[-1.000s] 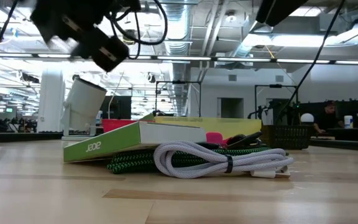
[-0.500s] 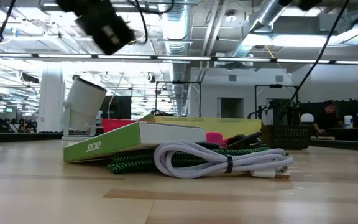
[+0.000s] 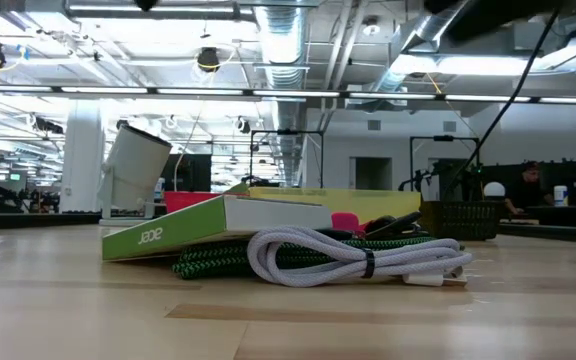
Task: Pick and place items into bin
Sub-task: Put the white card reader box into the red bin
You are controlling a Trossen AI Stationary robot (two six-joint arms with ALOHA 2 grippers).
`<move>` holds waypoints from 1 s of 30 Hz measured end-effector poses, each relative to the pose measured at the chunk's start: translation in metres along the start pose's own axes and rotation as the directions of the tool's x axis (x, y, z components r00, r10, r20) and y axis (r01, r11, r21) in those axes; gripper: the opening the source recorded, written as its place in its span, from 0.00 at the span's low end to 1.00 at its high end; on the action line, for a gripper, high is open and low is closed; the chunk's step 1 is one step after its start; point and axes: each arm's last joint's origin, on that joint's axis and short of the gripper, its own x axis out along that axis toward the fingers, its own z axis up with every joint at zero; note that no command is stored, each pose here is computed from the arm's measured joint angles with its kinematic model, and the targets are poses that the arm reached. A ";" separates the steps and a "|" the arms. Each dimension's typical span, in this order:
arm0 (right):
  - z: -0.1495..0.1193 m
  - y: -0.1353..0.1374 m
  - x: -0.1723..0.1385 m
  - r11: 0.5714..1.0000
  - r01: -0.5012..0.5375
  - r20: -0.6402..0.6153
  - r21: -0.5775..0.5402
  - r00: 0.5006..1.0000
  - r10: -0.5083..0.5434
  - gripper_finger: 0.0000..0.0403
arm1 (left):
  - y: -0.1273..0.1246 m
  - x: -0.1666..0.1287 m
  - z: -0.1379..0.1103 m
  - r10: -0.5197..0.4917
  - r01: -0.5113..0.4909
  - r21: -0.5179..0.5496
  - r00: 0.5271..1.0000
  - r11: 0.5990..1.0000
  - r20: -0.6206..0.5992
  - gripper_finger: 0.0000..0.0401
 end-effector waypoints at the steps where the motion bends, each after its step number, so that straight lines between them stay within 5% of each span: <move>1: 0.000 0.005 0.005 1.000 0.020 0.000 -0.021 1.000 -0.020 0.54 | -0.001 -0.004 -0.001 0.032 -0.032 -0.016 0.999 0.999 0.007 0.30; 9: 0.000 0.047 0.042 0.991 0.064 -0.021 -0.122 0.998 -0.067 0.54 | -0.016 -0.009 -0.018 0.316 -0.316 -0.070 0.949 0.946 -0.012 0.30; 14: 0.005 0.056 0.045 0.991 0.051 0.019 -0.125 0.999 -0.049 0.54 | -0.025 -0.002 -0.026 0.359 -0.361 -0.052 0.932 0.931 -0.044 0.30; 22: 0.010 0.053 0.041 0.988 0.044 0.046 -0.147 0.998 -0.038 0.54 | -0.023 0.023 -0.050 0.301 -0.285 0.098 0.886 0.953 -0.354 0.30; 30: 0.012 0.054 0.042 0.993 0.031 0.052 -0.118 0.998 -0.025 0.54 | -0.020 0.073 -0.069 0.162 0.008 0.262 0.767 0.965 -0.621 0.30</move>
